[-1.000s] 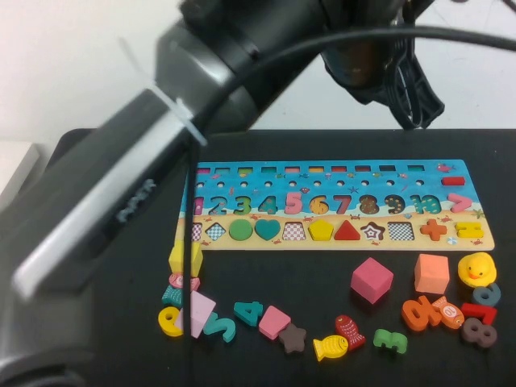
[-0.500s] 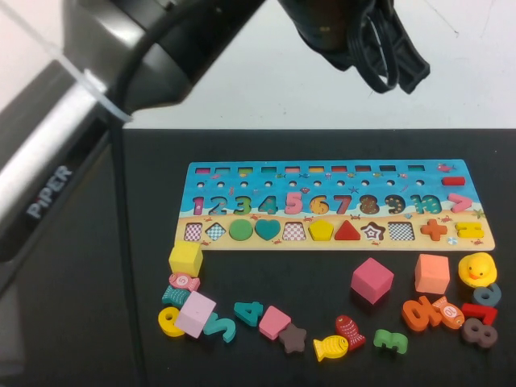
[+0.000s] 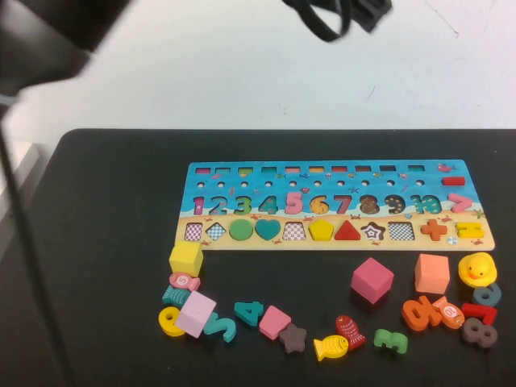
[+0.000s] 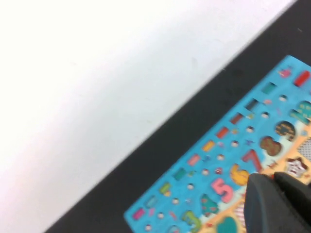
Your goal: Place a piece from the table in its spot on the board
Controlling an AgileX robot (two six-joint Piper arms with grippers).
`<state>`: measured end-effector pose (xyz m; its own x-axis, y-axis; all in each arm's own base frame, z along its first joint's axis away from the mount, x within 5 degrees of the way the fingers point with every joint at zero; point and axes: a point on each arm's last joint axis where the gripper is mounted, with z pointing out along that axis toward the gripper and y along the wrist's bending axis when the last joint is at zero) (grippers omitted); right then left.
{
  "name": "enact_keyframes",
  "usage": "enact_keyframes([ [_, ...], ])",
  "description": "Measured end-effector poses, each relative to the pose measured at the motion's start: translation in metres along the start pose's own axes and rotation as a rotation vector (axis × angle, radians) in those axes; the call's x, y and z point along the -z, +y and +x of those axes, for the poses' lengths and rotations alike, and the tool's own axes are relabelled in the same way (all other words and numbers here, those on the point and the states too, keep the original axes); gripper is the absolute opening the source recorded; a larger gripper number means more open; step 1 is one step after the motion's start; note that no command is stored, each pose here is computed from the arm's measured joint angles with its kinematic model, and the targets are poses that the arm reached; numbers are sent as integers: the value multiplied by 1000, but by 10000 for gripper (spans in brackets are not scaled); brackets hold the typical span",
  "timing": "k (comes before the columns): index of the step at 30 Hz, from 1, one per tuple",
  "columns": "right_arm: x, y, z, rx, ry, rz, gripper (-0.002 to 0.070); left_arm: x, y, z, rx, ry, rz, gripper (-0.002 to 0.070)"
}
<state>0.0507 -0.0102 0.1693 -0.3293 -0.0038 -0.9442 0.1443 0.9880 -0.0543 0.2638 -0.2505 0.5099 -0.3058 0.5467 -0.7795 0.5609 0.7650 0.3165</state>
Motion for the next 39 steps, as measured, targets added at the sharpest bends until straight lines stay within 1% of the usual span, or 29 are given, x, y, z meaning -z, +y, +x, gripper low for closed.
enact_keyframes([
  [3, 0, 0, 0, 0, 0, 0, 19, 6, 6, 0, 18, -11, -32, -1],
  [5, 0, 0, 0, 0, 0, 0, 18, 2, 8, -1, 28, -21, -32, -1],
  [8, 0, 0, 0, 0, 0, 0, 19, -21, 10, -3, 48, -51, -13, -1],
  [11, 0, 0, 0, 0, 0, 0, 19, -47, 12, 0, 64, -38, 13, -1],
  [15, 0, 0, 0, 0, 0, 0, 18, -63, 12, 2, 19, -65, 27, -1],
  [17, 0, 0, 0, 0, 0, 0, 19, -65, 11, -4, -32, -174, 18, -1],
  [19, 0, 0, 0, 0, 0, 0, 18, -67, 9, -5, -52, -267, 14, -1],
  [20, 0, 0, 0, 0, 0, 0, 18, -70, 6, -2, -59, -285, 19, -1],
  [21, 0, 0, 0, 0, 0, 0, 19, -70, 5, 2, -54, -313, 21, -1],
  [23, 0, 0, 0, 0, 0, 0, 18, -65, 10, 12, -14, -361, 21, -1],
  [26, 0, 0, 0, 0, 0, 0, 18, -56, 23, 41, 50, -363, 3, -1],
  [27, 0, 0, 0, 0, 0, 0, 18, -49, 31, 68, 67, -327, -13, -1],
  [30, 0, 0, 0, 0, 0, 0, 19, -26, 43, 106, 88, -287, -50, -1],
  [34, 0, 0, 0, 0, 0, 0, 18, 14, 56, 164, 125, -251, -122, -1],
  [37, 0, 0, 0, 0, 0, 0, 19, 38, 58, 210, 156, -254, -185, -1],
  [38, 0, 0, 0, 0, 0, 0, 19, 43, 55, 230, 172, -251, -201, -1],
  [39, 0, 0, 0, 0, 0, 0, 19, 49, 53, 243, 186, -266, -218, -1],
])
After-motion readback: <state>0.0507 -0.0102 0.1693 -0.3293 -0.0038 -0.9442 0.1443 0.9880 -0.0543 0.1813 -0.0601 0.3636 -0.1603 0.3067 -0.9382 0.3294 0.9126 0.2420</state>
